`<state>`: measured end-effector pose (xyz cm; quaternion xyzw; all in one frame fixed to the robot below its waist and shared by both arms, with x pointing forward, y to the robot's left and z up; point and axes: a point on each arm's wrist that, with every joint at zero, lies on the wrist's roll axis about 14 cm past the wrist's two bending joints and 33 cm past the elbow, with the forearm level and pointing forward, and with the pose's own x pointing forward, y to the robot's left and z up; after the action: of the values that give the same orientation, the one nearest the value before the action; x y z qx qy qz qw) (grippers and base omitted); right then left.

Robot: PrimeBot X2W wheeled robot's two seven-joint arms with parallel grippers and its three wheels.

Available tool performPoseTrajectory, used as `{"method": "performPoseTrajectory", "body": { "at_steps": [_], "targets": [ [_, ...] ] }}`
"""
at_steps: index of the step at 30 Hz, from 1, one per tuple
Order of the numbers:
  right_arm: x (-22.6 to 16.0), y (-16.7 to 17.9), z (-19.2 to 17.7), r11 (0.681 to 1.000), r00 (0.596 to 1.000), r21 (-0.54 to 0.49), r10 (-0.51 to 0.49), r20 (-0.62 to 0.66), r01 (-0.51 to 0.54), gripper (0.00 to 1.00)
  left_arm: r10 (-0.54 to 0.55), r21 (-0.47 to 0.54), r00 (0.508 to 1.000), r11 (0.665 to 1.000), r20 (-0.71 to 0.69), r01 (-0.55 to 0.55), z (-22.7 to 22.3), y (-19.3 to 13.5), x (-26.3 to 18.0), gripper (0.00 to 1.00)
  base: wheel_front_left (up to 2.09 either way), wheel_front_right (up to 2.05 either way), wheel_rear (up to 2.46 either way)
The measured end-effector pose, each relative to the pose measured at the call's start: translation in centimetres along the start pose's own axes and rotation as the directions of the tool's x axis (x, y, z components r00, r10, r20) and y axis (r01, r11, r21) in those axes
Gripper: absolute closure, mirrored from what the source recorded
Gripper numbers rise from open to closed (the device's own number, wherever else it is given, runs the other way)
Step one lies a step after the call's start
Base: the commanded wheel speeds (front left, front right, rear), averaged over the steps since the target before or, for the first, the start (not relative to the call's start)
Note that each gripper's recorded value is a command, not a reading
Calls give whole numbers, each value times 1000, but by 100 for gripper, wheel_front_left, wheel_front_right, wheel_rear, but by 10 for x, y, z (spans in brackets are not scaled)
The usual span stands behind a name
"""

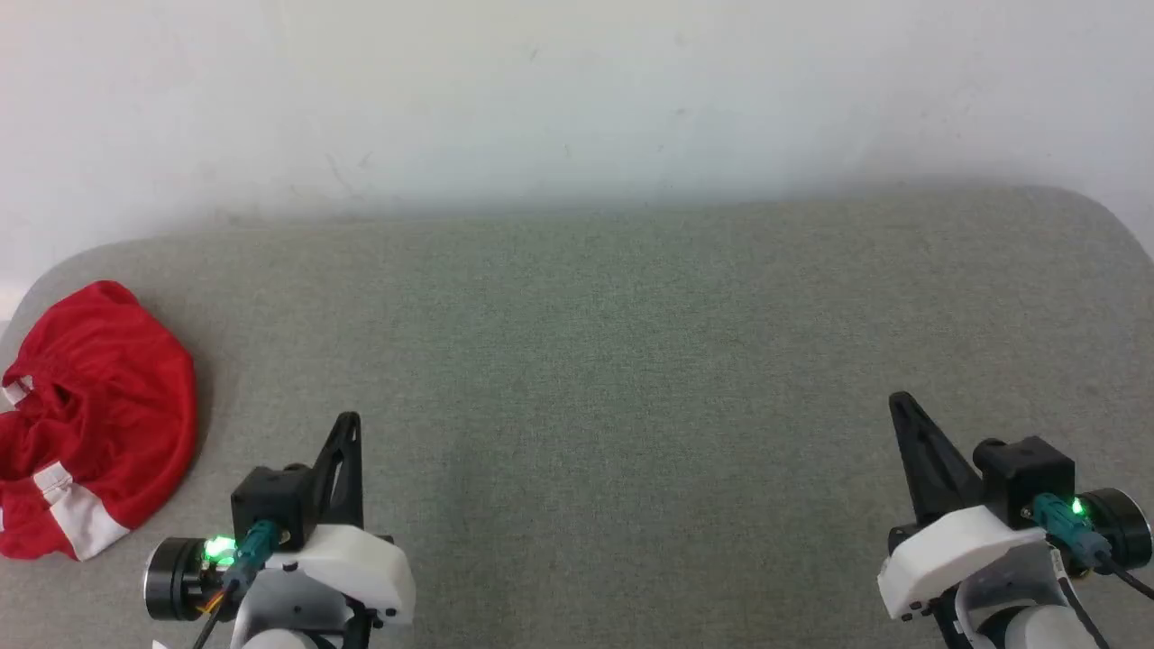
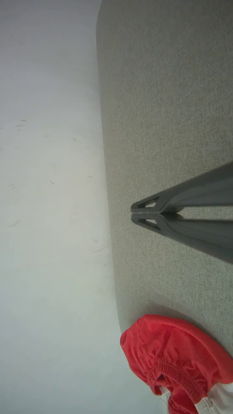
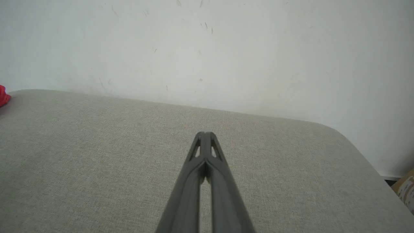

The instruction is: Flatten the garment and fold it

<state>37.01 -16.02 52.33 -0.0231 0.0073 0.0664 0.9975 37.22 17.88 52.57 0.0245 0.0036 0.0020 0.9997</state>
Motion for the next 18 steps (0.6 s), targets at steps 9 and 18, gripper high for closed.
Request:
{"method": "performPoseTrajectory", "body": {
  "at_steps": [9, 18],
  "targets": [
    [0, 0, 0, 1000, 1000, 0, 0, 0, 0, 100, 0, 0, 1000, 1000, 0, 0, 0, 0, 0, 100, 0, 0, 0],
    [0, 0, 0, 1000, 1000, 0, 0, 0, 0, 100, 0, 0, 1000, 1000, 0, 0, 0, 0, 0, 100, 0, 0, 0]
  ]
}}
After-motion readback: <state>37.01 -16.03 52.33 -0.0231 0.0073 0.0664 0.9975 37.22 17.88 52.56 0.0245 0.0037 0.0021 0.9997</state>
